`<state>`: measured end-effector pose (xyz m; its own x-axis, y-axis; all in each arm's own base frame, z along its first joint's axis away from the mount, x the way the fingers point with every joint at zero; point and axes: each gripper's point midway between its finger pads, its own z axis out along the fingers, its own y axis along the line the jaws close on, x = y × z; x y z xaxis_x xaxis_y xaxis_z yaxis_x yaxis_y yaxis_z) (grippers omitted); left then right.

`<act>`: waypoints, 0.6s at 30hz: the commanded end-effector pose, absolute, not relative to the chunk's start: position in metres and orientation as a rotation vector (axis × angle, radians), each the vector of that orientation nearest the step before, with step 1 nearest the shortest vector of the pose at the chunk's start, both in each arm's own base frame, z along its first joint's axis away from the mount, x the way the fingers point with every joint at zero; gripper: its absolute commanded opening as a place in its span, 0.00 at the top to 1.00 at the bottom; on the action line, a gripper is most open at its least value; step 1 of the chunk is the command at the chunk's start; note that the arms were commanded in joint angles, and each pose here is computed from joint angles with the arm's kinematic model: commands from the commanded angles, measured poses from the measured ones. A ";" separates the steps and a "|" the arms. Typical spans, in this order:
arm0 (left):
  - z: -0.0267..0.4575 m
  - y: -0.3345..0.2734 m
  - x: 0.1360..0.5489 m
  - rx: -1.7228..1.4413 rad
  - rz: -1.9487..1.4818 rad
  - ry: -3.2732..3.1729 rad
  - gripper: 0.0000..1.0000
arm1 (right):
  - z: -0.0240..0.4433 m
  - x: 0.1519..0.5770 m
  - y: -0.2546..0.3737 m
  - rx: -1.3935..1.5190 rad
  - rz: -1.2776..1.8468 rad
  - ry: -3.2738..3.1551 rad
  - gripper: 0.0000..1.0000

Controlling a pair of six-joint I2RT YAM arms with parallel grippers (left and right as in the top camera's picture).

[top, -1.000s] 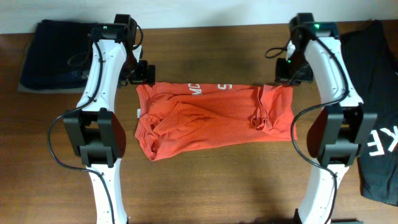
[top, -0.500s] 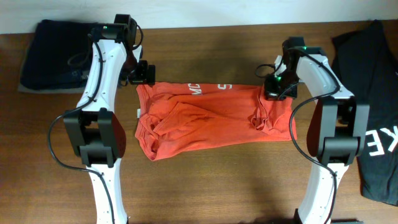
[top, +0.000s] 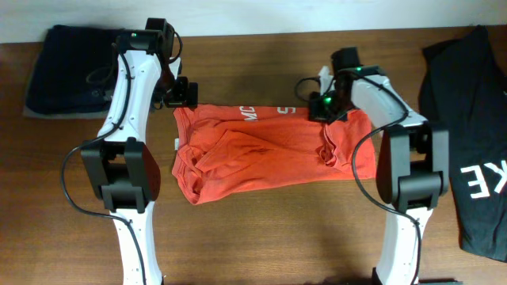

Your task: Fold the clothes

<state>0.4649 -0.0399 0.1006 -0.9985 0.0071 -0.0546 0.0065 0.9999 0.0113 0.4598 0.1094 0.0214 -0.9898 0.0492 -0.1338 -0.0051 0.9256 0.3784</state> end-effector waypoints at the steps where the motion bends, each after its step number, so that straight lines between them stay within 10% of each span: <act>1: 0.102 -0.039 0.467 0.001 0.027 3.078 0.01 | 0.046 0.463 0.109 0.057 0.607 2.939 0.96; 11: 0.102 -0.039 0.467 0.001 0.025 3.077 0.01 | 0.157 0.400 0.030 0.062 0.325 3.094 0.85; 16: 0.102 -0.039 0.467 0.001 0.024 3.078 0.01 | 0.129 0.363 0.036 0.006 0.341 3.262 0.36; 18: 0.102 -0.040 0.466 0.001 0.020 3.082 0.01 | 0.115 0.356 0.040 -0.006 0.343 3.295 0.34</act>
<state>0.4649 -0.0399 0.1006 -0.9985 0.0071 -0.0550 0.0065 0.9999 0.0112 0.3740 0.0320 0.1465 -0.9963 0.0439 0.0739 0.0593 0.9735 0.2209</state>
